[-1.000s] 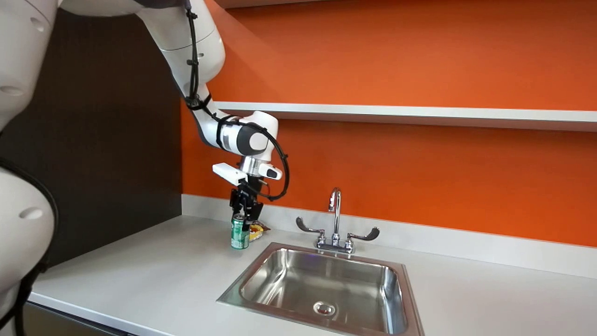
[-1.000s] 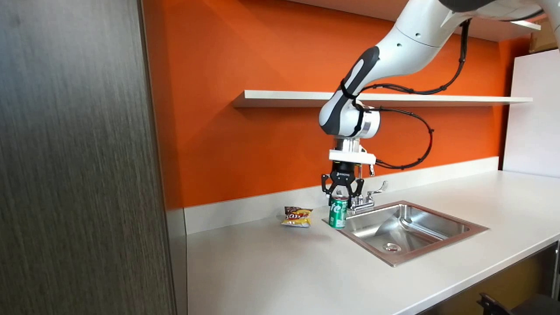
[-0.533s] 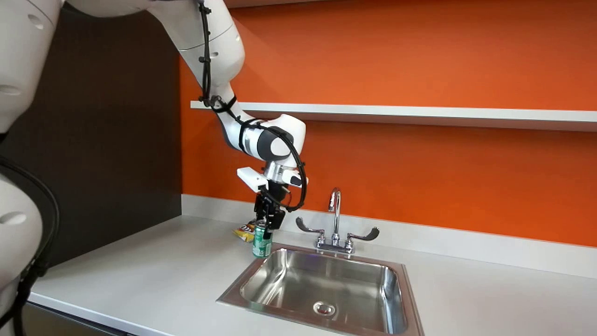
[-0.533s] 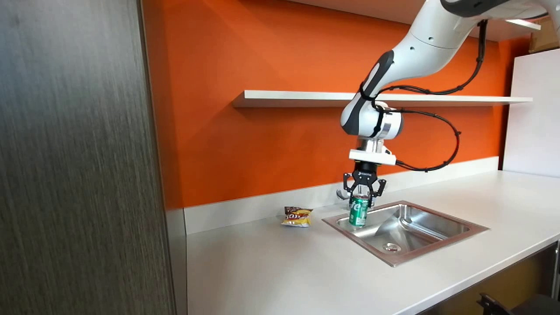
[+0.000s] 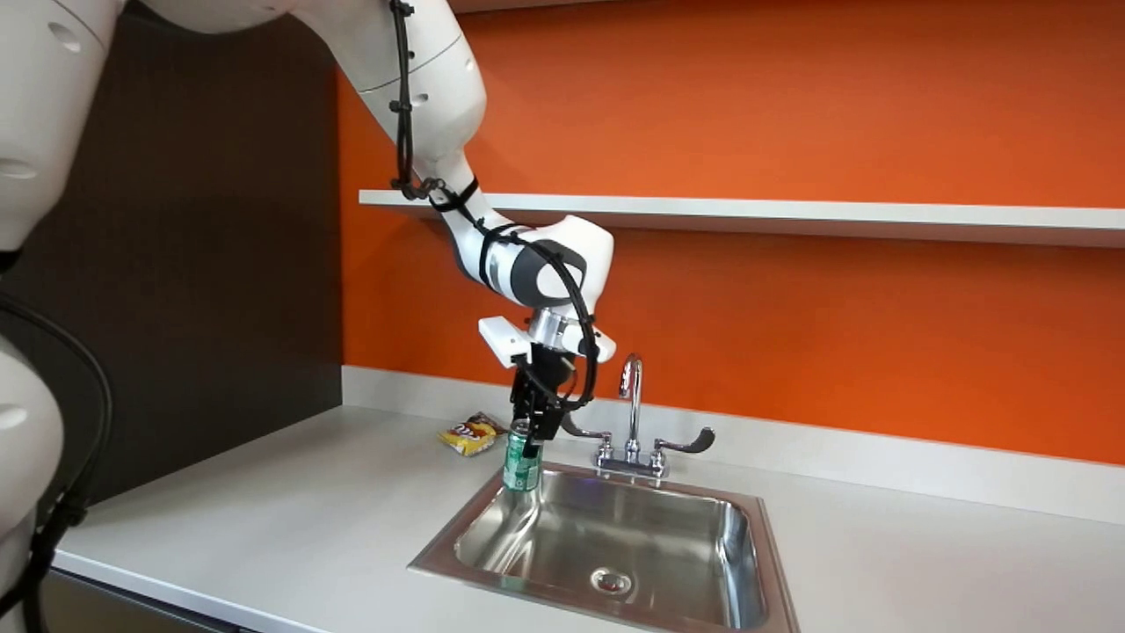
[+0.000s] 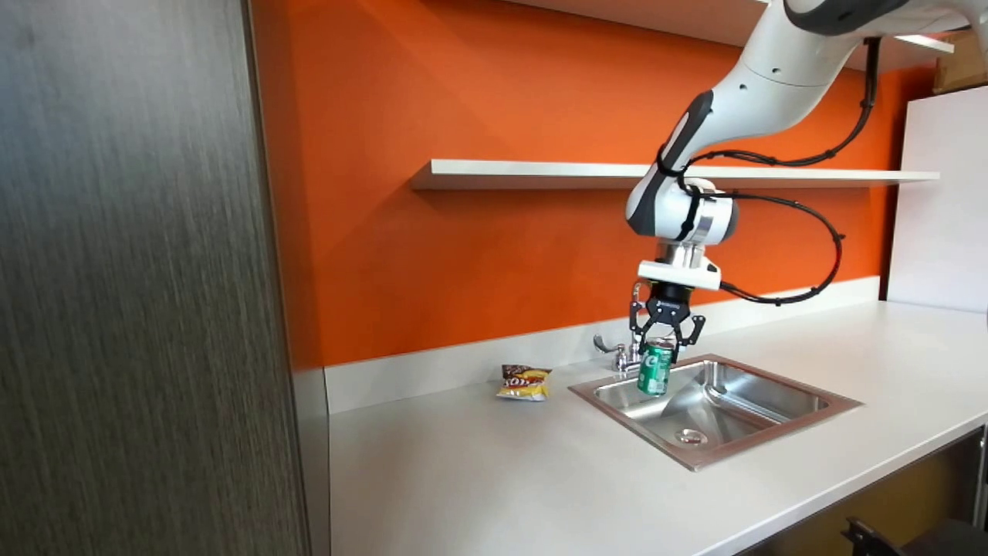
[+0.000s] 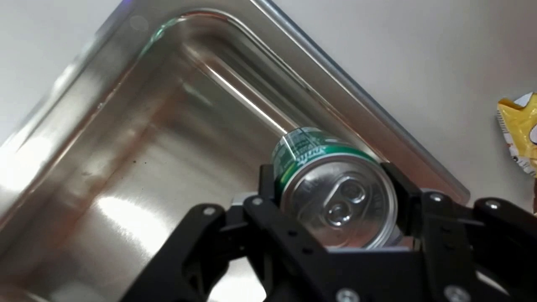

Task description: Put the green can in the sink

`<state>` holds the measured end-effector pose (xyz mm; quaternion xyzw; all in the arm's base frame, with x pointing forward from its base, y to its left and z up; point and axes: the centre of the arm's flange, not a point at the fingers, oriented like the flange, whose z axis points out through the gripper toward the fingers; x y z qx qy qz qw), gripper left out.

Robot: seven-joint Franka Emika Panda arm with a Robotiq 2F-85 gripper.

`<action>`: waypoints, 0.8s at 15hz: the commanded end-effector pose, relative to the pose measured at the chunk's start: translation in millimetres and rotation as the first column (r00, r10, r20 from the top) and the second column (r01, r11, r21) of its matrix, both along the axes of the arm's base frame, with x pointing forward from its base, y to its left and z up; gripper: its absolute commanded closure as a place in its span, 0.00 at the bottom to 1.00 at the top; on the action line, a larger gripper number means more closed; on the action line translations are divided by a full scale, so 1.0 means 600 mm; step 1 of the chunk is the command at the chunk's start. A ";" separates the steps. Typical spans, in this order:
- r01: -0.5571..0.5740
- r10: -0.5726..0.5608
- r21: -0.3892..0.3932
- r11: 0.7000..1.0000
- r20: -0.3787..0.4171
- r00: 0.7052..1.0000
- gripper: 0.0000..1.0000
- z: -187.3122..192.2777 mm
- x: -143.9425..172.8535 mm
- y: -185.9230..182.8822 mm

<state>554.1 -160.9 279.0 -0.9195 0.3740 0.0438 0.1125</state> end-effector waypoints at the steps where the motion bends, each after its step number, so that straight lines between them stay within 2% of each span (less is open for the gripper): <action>1: 0.058 -0.058 0.033 0.998 0.014 0.998 0.62 -0.005 -0.002 -0.023; 6: 0.128 -0.128 0.043 0.991 0.000 0.992 0.62 -0.043 -0.004 -0.052; 12: 0.158 -0.158 -0.012 0.987 -0.001 0.987 0.62 -0.067 -0.003 -0.081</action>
